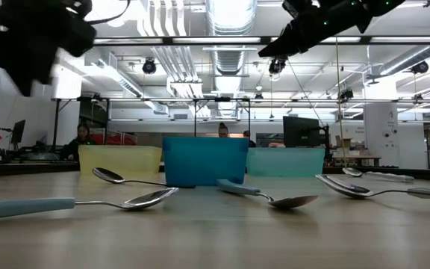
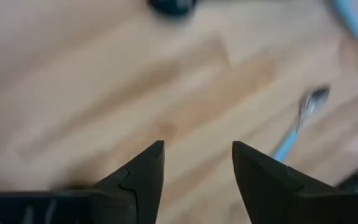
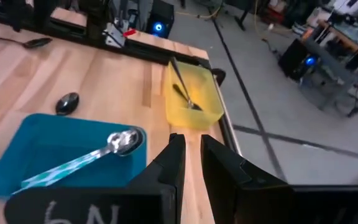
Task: Sort silverware by color (type)
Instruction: Put the black spoon into the yellow bin
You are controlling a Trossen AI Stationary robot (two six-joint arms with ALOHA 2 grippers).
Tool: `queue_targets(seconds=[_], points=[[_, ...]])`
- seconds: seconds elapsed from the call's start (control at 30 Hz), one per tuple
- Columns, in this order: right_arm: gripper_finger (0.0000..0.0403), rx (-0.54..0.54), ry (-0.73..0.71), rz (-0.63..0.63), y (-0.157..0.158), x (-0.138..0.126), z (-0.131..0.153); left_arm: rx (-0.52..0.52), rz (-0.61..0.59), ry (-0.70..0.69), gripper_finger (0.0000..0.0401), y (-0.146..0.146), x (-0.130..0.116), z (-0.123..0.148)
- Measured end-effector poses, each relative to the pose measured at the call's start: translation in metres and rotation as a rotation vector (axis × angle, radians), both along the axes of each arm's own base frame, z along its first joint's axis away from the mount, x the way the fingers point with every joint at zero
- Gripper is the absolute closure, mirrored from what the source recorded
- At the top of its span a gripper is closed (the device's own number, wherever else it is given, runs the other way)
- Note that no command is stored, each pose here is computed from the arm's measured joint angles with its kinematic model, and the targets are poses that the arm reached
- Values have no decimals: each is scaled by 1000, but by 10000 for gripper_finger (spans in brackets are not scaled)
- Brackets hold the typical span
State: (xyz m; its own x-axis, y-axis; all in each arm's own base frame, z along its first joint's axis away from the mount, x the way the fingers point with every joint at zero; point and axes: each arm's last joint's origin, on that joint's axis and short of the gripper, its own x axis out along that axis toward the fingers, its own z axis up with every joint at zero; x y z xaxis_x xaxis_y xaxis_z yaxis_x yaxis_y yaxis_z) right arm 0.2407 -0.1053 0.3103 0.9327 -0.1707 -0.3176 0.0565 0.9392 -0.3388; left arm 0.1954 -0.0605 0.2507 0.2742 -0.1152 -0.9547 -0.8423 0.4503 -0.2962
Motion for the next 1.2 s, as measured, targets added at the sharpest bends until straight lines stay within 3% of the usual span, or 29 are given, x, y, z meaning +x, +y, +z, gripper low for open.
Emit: queue_targets(seconds=[0.13,0.3,0.6,0.83,1.2], points=[[360,73,16,-16,2,0,-8,-83,14,87,233,-28,-4,-8],[360,61,51,-8,1,1,-18,-128,9,205,233,-63,-15,-20],[360,8,58,11,0,2,-17,-66,53,335,233,-101,-38,-40],[360,-26,18,16,0,4,-2,34,141,330,233,-109,-41,-51],[360,-39,24,21,0,4,-2,141,135,416,233,-122,-44,-76]])
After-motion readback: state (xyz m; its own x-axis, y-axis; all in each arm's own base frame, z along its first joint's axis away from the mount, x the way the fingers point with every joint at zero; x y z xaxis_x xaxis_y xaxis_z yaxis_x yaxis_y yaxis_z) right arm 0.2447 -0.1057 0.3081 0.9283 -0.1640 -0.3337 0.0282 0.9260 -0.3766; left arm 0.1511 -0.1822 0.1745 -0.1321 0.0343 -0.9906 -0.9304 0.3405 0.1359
